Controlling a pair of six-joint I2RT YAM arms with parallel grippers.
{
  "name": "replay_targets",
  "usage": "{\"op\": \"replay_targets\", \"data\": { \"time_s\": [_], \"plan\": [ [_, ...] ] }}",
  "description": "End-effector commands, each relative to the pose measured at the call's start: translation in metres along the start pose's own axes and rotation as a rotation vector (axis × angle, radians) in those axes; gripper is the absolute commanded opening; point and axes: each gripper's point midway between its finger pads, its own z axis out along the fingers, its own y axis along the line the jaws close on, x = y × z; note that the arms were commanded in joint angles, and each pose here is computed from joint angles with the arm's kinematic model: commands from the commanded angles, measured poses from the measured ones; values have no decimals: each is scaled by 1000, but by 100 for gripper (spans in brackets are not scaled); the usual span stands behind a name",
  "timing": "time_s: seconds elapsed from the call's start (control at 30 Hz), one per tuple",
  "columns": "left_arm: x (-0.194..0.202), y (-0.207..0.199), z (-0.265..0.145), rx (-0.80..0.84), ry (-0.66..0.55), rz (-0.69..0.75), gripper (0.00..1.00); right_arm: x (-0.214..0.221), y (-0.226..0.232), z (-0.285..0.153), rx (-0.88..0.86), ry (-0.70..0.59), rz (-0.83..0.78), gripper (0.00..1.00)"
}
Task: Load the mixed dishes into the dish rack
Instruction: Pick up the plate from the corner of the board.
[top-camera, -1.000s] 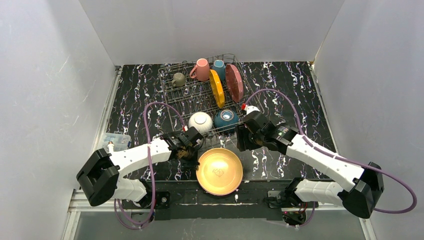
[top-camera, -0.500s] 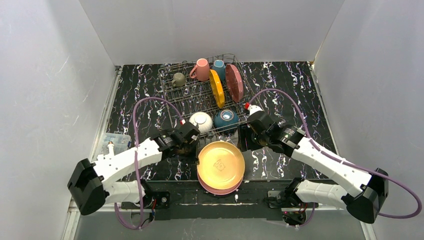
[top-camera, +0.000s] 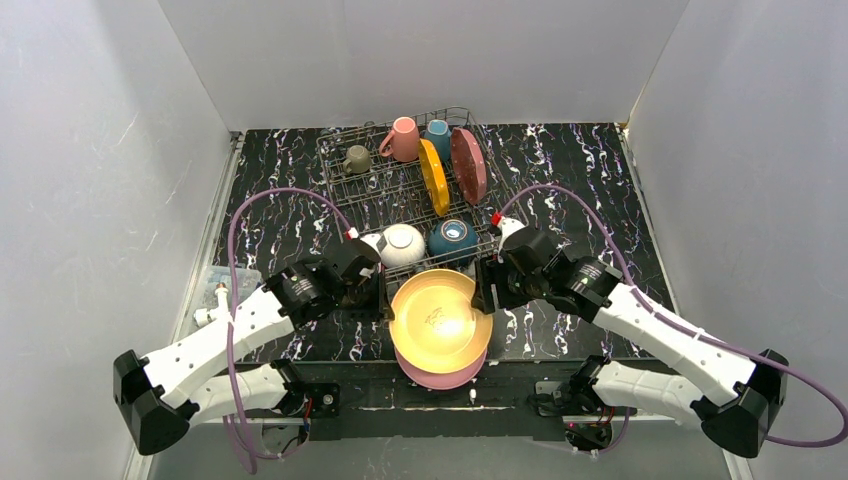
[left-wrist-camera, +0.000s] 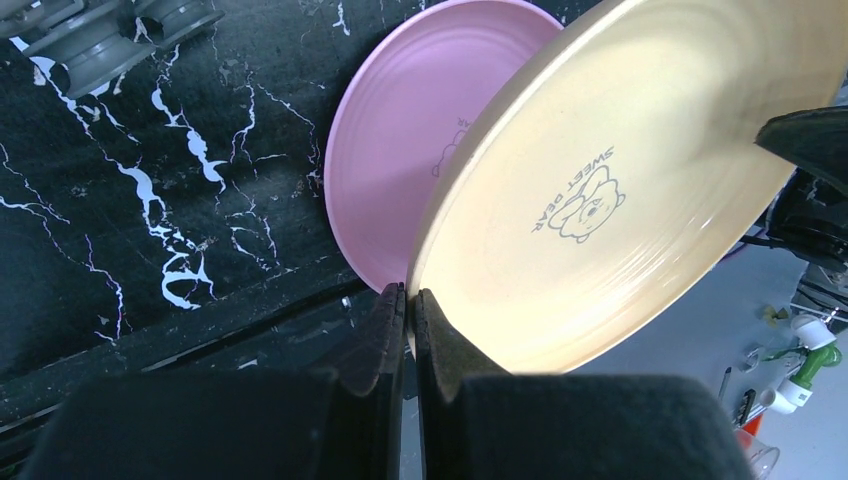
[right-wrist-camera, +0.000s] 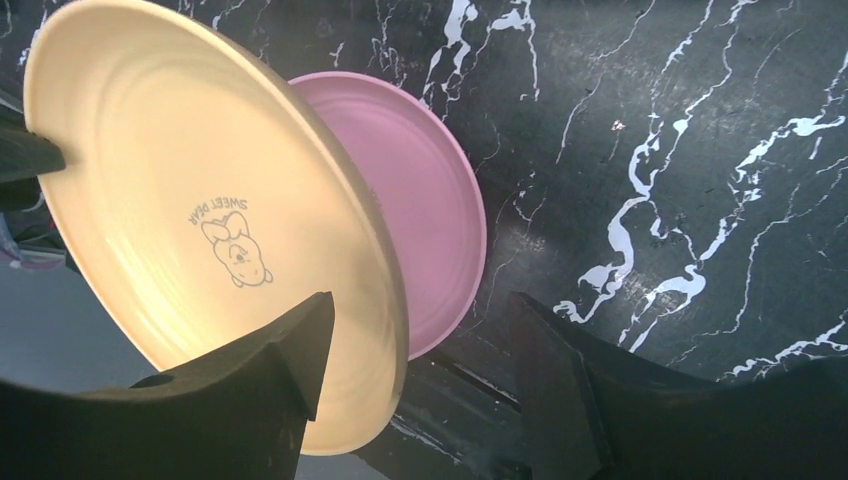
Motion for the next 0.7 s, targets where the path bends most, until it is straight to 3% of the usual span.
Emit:
{"op": "replay_targets", "data": {
  "time_s": [0.0, 0.37, 0.53, 0.67],
  "plan": [
    [-5, -13, -21, 67, -28, 18, 0, 11, 9, -6, -69, 20, -2, 73],
    [-3, -31, -31, 189, -40, 21, 0, 3, 54, -16, -324, -21, 37, 64],
    [-1, -31, -34, 207, -47, 22, 0, -6, 66, -22, -375, -44, 43, 43],
    [-3, -28, -36, 204, -68, 39, 0, -15, 69, -24, -379, -69, 56, 16]
  ]
}}
